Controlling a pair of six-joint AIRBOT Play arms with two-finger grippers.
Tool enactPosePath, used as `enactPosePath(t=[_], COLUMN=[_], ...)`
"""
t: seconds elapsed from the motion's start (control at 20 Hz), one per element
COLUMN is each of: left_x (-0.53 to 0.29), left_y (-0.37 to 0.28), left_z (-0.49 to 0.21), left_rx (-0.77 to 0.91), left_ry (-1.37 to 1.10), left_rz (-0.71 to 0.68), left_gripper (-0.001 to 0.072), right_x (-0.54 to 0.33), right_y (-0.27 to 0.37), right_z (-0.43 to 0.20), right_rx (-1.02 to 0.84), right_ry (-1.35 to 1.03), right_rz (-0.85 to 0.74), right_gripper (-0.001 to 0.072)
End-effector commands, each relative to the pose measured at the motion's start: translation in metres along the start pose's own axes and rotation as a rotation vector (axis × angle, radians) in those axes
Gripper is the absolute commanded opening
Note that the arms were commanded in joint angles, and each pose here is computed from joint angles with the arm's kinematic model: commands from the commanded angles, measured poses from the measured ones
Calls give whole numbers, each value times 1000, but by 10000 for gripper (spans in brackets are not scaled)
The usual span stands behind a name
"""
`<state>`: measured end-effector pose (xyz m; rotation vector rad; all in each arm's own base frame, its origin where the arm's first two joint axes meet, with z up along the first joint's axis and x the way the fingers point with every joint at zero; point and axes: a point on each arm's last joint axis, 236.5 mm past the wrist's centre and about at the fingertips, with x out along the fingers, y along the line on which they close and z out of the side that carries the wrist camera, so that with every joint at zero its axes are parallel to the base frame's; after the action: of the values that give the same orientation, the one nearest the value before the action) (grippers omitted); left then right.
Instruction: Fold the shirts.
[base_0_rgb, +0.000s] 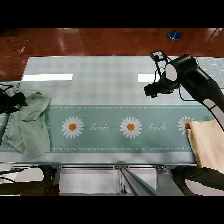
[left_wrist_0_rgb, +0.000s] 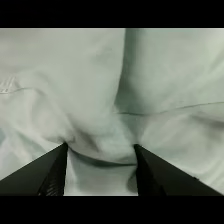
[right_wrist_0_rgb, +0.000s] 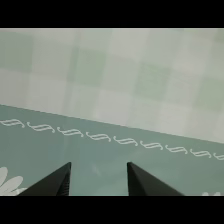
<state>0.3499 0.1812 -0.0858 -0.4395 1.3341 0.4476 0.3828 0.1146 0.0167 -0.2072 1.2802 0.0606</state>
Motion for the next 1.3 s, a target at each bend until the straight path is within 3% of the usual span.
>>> enactPosePath(t=[0.0,0.1,0.15,0.2,0.25,0.4,0.65,0.8,1.05,1.25], left_x=[18,26,26,24,19,-18,-163,-263,-421,-496], left_y=[-17,-24,-27,-29,-32,-53,-139,-170,-235,-290], left_z=[-23,-38,-45,-47,-44,-11,67,81,44,-23], left_rx=[73,93,103,118,126,138,100,182,355,522], left_ry=[109,175,202,210,204,111,-249,-451,-715,-772], left_rz=[-38,-38,-38,-39,-41,-85,-410,-505,-737,-982], left_gripper=[505,504,414,128,26,26,26,26,26,26], right_x=[0,0,0,0,-1,-1,-25,-61,-138,-194], right_y=[2,1,0,0,0,-1,-4,-10,-24,-40], right_z=[2,-3,-4,-6,-7,-8,-3,3,2,-5], right_rx=[12,11,12,12,12,12,23,38,86,125], right_ry=[-8,10,18,24,27,31,-30,-125,-320,-476], right_rz=[6,1,-1,-3,-3,-5,10,24,70,87], right_gripper=[408,408,408,408,408,408,408,408,408,407])
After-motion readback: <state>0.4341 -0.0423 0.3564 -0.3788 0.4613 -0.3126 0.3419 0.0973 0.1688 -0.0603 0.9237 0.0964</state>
